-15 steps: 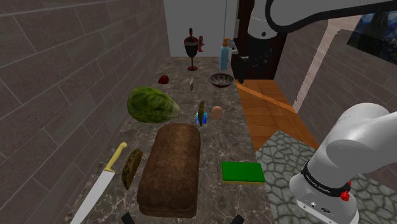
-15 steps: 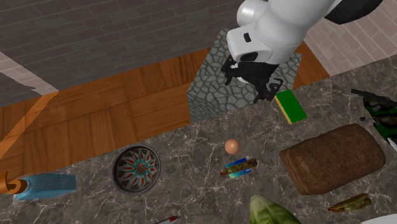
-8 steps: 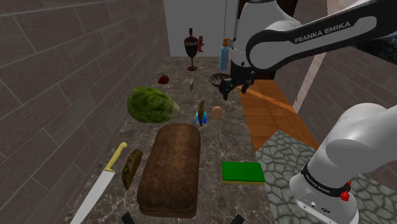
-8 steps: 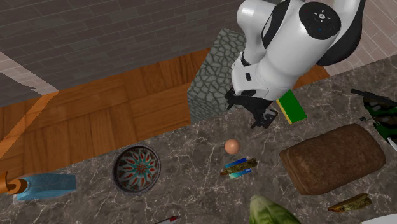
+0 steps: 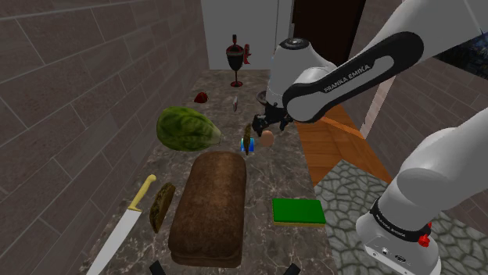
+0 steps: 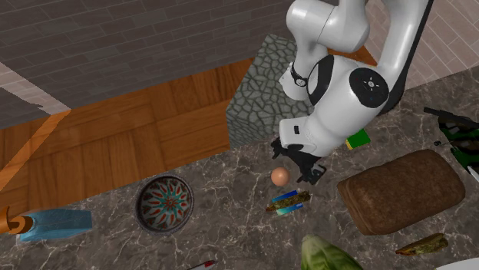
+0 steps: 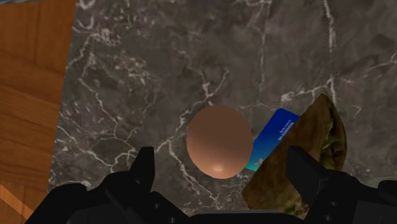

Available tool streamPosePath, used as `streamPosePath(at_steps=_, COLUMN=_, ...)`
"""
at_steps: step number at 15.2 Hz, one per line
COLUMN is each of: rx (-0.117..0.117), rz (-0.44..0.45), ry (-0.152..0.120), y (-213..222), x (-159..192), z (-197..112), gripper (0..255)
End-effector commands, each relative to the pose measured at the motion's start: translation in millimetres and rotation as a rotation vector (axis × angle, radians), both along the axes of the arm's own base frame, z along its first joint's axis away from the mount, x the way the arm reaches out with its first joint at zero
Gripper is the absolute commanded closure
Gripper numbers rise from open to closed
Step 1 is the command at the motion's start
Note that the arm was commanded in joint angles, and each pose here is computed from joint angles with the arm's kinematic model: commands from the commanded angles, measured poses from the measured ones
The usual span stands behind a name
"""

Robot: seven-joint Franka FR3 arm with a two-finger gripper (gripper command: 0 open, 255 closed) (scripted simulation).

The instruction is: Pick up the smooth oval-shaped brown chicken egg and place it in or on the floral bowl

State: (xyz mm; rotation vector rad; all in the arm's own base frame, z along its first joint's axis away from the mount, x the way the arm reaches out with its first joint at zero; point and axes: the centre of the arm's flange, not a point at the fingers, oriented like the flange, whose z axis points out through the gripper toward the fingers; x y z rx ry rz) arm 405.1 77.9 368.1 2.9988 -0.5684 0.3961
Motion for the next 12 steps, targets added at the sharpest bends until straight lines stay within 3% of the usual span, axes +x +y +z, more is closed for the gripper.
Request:
streamPosePath(at_steps=1, rx=0.003, rz=-0.006, ry=-0.006, y=2.3, x=3.6, z=-14.1, gripper=0)
streamPosePath(at_steps=7, rx=0.003, rz=-0.006, ry=-0.006, y=-0.9, x=10.8, z=-42.5, gripper=0)
streamPosePath(at_steps=12, rx=0.003, rz=-0.006, ry=-0.006, y=-0.9, x=10.8, z=-42.5, gripper=0)
